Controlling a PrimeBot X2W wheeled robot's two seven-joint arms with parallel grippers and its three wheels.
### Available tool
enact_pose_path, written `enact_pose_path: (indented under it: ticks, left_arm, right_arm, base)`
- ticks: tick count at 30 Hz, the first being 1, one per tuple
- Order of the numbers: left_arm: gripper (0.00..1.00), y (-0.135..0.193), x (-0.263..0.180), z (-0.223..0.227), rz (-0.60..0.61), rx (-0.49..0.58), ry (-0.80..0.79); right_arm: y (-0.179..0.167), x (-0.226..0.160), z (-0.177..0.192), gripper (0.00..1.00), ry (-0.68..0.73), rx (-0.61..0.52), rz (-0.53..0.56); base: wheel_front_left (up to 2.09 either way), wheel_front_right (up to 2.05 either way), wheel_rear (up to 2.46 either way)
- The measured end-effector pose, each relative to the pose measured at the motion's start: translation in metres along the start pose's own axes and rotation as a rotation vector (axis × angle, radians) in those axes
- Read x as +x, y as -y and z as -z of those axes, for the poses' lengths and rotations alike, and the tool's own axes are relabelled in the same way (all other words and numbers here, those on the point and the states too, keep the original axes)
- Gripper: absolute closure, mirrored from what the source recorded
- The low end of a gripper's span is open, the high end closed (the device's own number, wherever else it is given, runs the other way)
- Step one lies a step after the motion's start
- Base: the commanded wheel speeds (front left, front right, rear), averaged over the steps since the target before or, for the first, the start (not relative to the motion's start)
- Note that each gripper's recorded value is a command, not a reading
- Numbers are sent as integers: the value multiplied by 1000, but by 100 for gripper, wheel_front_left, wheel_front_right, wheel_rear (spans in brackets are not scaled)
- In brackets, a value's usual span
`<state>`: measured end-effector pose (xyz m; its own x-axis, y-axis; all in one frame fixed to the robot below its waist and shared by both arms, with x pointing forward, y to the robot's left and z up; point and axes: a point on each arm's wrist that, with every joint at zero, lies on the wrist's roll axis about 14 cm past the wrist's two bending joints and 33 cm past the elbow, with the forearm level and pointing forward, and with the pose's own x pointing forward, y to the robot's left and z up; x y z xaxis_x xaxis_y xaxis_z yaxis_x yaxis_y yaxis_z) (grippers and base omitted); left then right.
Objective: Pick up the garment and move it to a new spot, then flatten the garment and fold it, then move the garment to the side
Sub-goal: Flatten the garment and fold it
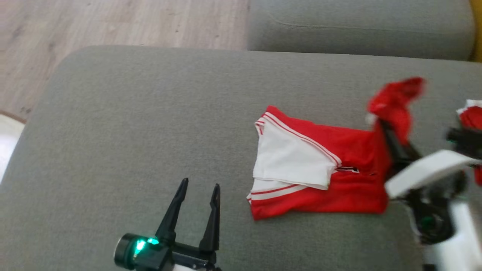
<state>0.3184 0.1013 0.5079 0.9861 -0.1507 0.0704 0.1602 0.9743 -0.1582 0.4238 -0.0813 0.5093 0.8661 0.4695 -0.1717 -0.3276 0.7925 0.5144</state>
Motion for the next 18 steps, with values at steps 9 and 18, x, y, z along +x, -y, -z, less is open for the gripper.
enact_pose_path:
  ticks: [9,18]
  left_arm:
    - [0,-9,-11,1,-58,-31,-7]
    - [0,-16,-7,-2,-86,-27,2]
  right_arm:
    - [-73,32,85,59,-266,-17,-184]
    - [-105,30,88,0,-191,49,-265]
  base:
    - [0,0,0]
    - [0,0,0]
